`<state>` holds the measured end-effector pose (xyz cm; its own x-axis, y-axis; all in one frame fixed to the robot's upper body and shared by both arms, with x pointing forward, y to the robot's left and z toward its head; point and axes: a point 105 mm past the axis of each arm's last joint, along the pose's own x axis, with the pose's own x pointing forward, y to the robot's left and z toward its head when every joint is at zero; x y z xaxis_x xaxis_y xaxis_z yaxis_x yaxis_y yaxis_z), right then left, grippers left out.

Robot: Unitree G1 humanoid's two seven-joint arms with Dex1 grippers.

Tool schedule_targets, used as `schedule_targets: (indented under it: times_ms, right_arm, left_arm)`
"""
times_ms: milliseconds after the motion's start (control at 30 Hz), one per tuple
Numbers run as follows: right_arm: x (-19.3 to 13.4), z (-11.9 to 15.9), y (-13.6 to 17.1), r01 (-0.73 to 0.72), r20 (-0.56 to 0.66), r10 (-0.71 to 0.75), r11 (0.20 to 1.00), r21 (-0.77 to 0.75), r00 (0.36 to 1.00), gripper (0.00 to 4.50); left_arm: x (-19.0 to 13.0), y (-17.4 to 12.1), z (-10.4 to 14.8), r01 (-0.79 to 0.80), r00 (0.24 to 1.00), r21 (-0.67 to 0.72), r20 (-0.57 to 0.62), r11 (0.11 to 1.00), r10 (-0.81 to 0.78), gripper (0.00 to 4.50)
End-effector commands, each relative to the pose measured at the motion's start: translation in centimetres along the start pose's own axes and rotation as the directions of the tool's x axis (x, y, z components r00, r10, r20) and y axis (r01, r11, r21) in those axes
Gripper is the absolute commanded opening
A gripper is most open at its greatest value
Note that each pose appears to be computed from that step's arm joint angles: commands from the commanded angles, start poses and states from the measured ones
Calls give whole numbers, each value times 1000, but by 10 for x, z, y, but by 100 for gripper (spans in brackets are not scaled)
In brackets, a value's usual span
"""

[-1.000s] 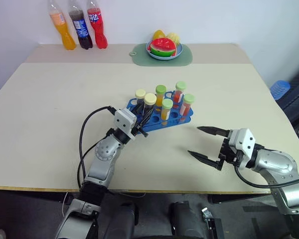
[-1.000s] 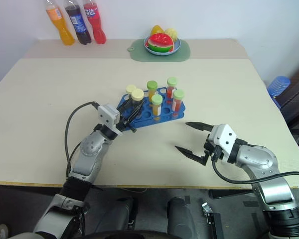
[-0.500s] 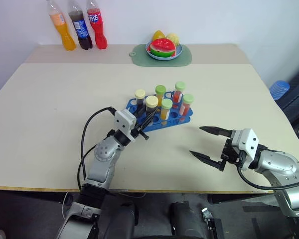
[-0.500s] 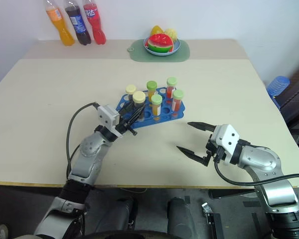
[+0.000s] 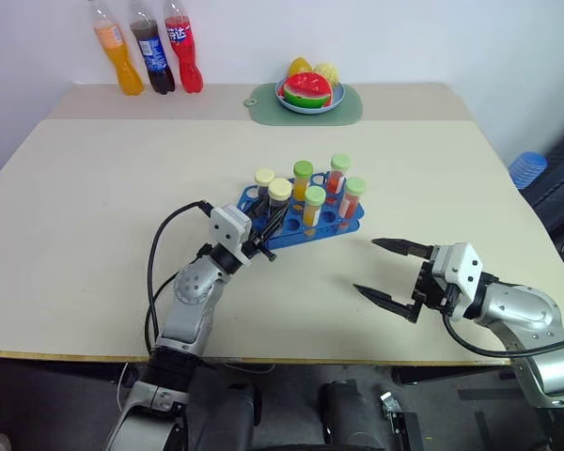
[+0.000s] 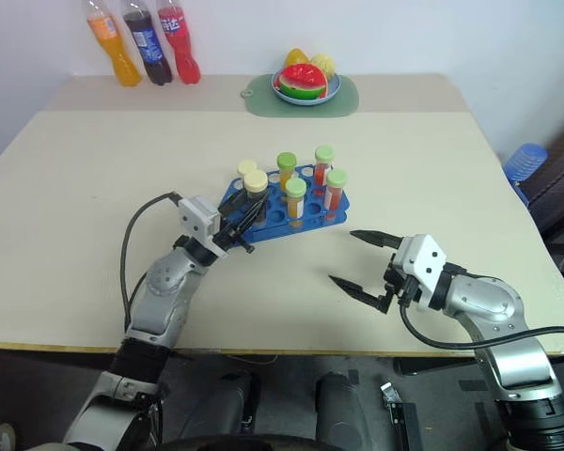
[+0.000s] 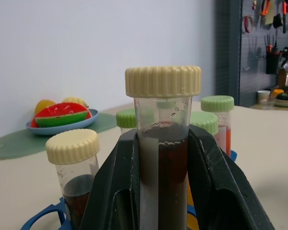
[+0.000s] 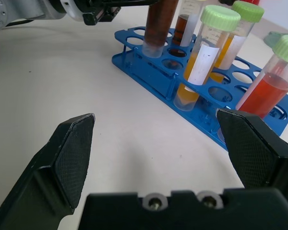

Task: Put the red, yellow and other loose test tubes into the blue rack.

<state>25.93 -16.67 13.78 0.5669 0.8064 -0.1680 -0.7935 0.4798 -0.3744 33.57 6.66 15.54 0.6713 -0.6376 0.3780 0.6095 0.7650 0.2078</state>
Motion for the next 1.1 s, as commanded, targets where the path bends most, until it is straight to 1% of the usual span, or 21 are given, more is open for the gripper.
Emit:
schedule_targets:
  times_ms: [33,333,500,767,867,967,1033,1100]
  right_arm:
    - [0,9,-1,8,32,-7,1000,-31,999,450]
    - [0,9,0,18,33,-17,999,-27,999,450]
    - [1,8,-1,21,35,-20,999,-27,999,450]
    - [0,9,0,28,34,-27,999,-29,999,450]
    - [0,9,0,31,34,-30,999,-29,999,450]
    - [0,9,0,37,34,-36,999,-26,999,450]
    - [0,8,0,43,34,-42,999,-22,999,450]
    - [0,7,0,46,34,-45,999,-19,998,450]
  left_arm:
    - [-4,3,-14,-6,998,13,-57,1000,7,98]
    - [-13,7,-18,-3,997,15,-74,1000,4,98]
    - [-16,2,-21,16,996,3,-84,1000,-16,98]
    - [-8,-14,-22,76,994,-56,-69,996,-80,98]
    - [-8,-18,-22,120,990,-110,-59,987,-127,98]
    - [-7,-16,-14,129,991,-141,-26,982,-134,225]
    - [-7,-13,-13,101,994,-140,-34,985,-106,317]
    - [-8,-10,-13,79,995,-128,-53,989,-86,424]
